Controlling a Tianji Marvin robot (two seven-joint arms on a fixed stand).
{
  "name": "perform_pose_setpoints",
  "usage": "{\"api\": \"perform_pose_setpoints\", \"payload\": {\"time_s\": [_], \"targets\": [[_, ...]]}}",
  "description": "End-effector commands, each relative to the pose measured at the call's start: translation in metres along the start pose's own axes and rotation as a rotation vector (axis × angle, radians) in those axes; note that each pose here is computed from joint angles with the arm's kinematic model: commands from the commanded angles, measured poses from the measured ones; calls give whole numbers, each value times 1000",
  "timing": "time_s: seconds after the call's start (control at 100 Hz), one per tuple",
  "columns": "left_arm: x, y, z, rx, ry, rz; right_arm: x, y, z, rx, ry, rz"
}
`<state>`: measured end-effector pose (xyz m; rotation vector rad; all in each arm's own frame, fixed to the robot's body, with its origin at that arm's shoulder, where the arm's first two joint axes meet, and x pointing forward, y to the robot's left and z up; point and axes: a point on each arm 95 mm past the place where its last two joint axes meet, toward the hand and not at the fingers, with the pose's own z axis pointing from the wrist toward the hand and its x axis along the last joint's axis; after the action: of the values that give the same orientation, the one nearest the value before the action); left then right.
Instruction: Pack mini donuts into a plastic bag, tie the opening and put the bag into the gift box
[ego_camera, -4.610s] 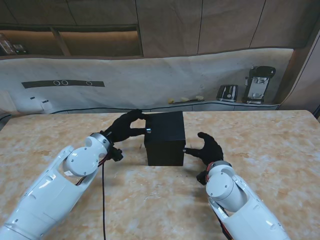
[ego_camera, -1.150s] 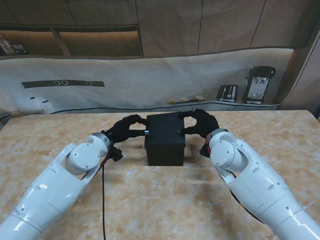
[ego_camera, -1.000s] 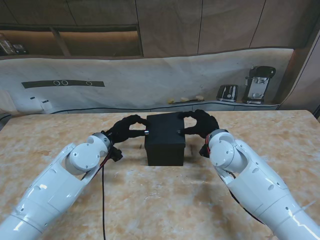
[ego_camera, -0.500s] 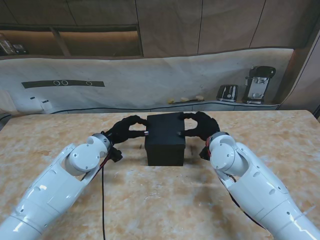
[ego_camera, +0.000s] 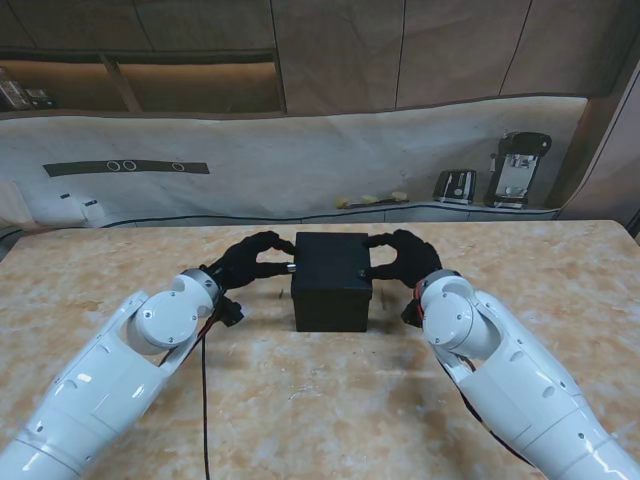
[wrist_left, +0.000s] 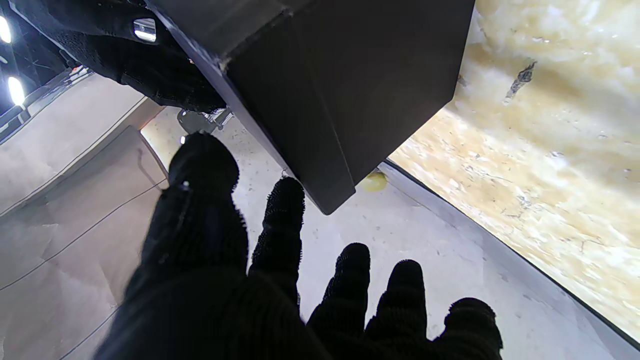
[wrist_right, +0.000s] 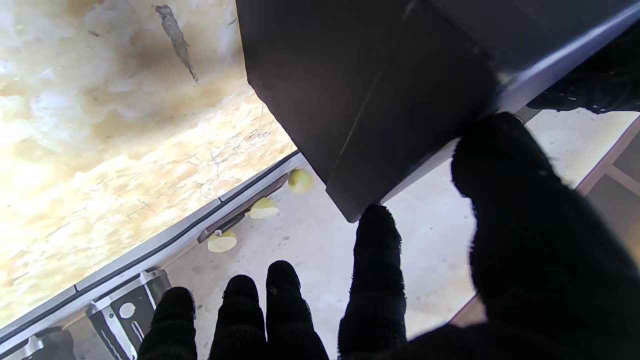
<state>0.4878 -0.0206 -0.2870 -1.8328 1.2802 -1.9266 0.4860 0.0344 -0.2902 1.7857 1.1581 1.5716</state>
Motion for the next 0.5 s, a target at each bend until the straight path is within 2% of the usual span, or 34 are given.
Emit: {"api": "perform_pose_setpoints", "payload": {"time_s": [0.0, 0.26, 0.49], "targets": [[2, 0, -2, -7, 5, 5, -6, -14, -4, 44, -13, -3], [4, -3, -5, 3, 12, 13, -1, -9, -8, 32, 7, 2], [10, -11, -11, 23, 38, 25, 5, 3, -14, 1, 54, 7]]}}
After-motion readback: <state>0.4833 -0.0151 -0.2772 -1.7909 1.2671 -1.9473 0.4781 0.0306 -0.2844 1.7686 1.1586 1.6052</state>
